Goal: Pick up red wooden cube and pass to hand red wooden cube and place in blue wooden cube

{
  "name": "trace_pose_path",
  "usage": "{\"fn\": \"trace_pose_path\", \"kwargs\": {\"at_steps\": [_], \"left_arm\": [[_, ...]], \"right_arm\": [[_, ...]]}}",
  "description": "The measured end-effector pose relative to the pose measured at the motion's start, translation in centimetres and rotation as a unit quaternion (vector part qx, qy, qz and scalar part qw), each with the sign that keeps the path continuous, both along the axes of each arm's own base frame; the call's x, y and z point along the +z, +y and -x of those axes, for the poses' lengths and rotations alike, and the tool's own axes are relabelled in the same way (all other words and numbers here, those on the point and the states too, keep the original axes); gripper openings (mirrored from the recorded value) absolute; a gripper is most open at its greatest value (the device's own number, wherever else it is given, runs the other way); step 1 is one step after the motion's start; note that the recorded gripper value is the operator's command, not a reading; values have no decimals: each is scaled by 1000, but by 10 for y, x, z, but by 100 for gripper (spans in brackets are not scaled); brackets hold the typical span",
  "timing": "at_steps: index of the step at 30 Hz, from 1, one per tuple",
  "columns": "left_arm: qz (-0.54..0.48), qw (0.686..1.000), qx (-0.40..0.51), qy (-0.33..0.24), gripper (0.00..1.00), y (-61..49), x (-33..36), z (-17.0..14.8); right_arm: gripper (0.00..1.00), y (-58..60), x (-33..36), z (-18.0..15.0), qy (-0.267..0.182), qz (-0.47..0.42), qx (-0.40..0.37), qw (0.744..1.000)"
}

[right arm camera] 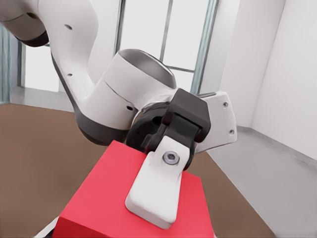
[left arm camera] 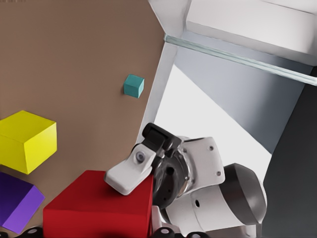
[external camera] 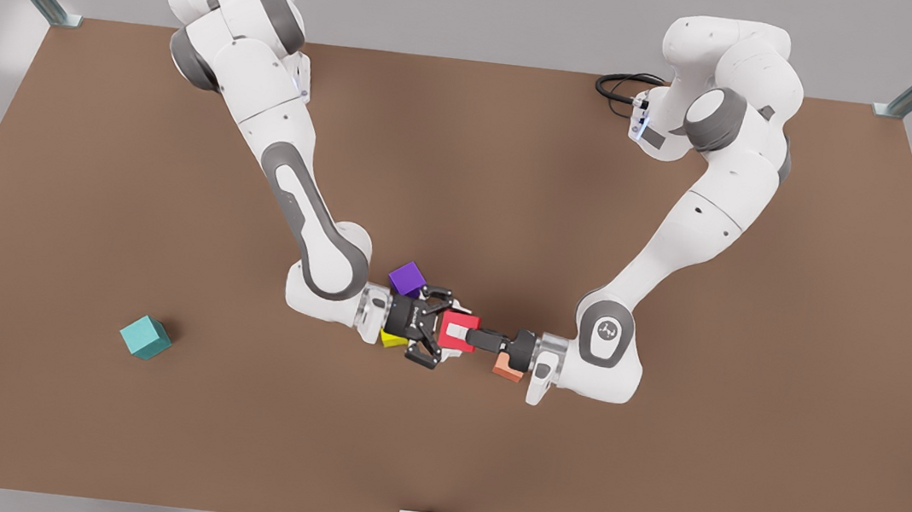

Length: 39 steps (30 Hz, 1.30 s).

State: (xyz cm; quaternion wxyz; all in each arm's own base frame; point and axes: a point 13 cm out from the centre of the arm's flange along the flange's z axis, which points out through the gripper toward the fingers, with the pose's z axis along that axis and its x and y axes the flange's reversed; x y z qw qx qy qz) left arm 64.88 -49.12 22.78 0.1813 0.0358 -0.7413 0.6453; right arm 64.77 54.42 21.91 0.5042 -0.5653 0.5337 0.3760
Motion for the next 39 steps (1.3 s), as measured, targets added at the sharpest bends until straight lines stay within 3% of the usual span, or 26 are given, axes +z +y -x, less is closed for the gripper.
{"fn": "trace_pose_path", "kwargs": {"at_steps": [2,4,17,20,23,25,27,28,32,34,35,39], "left_arm": [[1,1000,0,-1,79,0,0,0],[3,1000,0,-2,100,-1,0,0],[12,1000,4,-14,100,35,7,-16],[13,1000,4,-17,100,52,8,-21],[2,999,13,-45,100,146,24,-55],[-67,986,-20,-149,100,227,78,-80],[-212,937,-110,-254,100,267,154,-54],[-288,908,-153,-262,100,298,156,-39],[-490,814,-239,-200,100,404,136,-4],[-607,728,-285,-142,100,415,130,78],[-624,721,-269,-132,100,429,131,89],[-639,728,-213,-128,100,450,132,80]], "right_arm": [[66,-1,-1,0,1,2,-1,1000],[66,-1,-2,-1,1,3,-2,1000],[66,-8,-2,-6,1,4,-7,1000],[66,-46,0,-26,-16,26,-13,999],[66,-160,-7,-58,-64,121,6,991],[66,-254,-13,-75,-95,220,45,970],[66,-336,-9,-81,-109,322,94,936],[66,-372,-14,-77,-102,368,116,917],[66,-492,-21,-57,-59,518,175,835],[67,-546,-21,-50,-33,572,182,799],[67,-572,-19,-48,-22,594,180,784],[67,-631,-19,-48,0,644,158,748]]}}
